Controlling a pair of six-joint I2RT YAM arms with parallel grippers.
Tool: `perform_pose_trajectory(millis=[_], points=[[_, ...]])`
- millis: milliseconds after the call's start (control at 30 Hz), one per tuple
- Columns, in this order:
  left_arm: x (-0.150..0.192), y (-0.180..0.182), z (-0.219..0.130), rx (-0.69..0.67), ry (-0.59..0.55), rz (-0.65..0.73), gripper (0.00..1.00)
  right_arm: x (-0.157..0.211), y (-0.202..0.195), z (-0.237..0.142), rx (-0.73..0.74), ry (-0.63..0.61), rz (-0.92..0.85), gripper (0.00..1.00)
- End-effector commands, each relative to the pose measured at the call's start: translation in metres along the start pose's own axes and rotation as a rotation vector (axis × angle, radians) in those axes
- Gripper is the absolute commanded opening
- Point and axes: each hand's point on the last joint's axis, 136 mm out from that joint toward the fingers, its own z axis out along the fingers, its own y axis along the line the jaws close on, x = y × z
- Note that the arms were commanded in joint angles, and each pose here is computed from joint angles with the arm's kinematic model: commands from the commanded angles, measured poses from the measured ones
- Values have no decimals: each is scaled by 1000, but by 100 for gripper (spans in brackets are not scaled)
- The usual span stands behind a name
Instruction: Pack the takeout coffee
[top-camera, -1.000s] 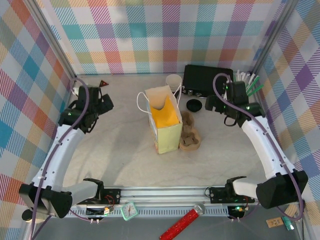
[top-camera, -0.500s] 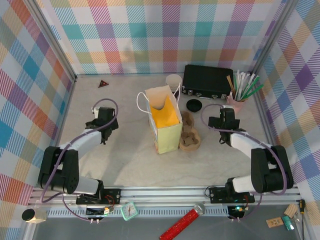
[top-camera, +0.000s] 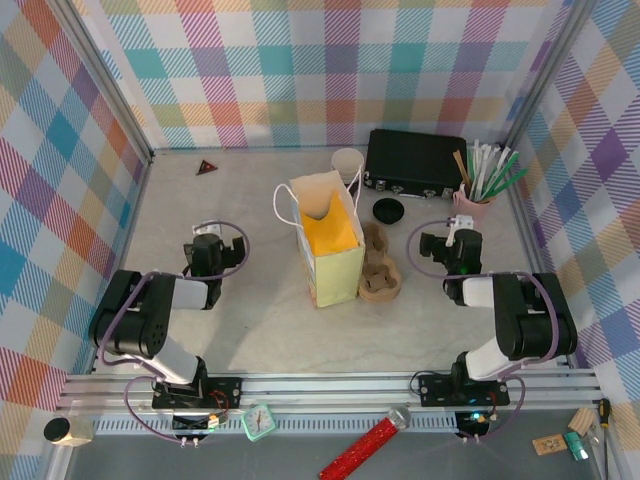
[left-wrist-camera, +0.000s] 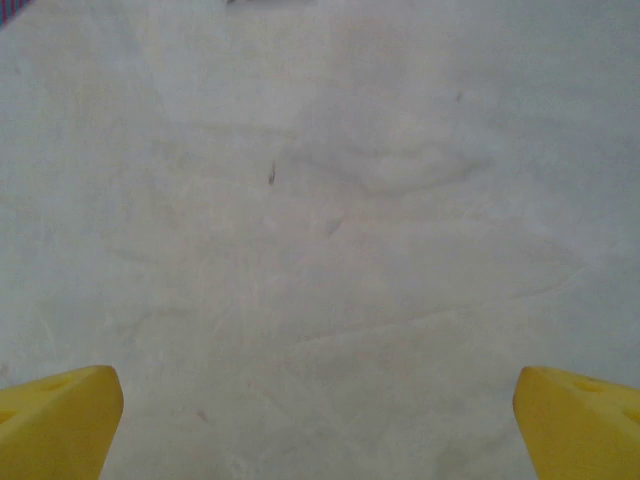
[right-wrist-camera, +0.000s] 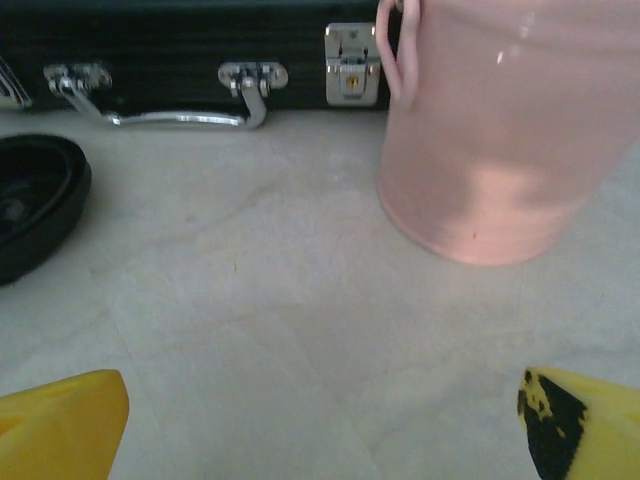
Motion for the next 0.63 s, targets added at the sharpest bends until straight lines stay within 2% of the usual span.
perform_pose_trajectory(millis=[0, 600], points=[[-28, -9, 0, 74, -120, -19, 100, -27, 11, -1, -64, -101, 5, 99], [-27, -8, 0, 75, -110, -23, 100, -27, 11, -1, -64, -107, 3, 99]])
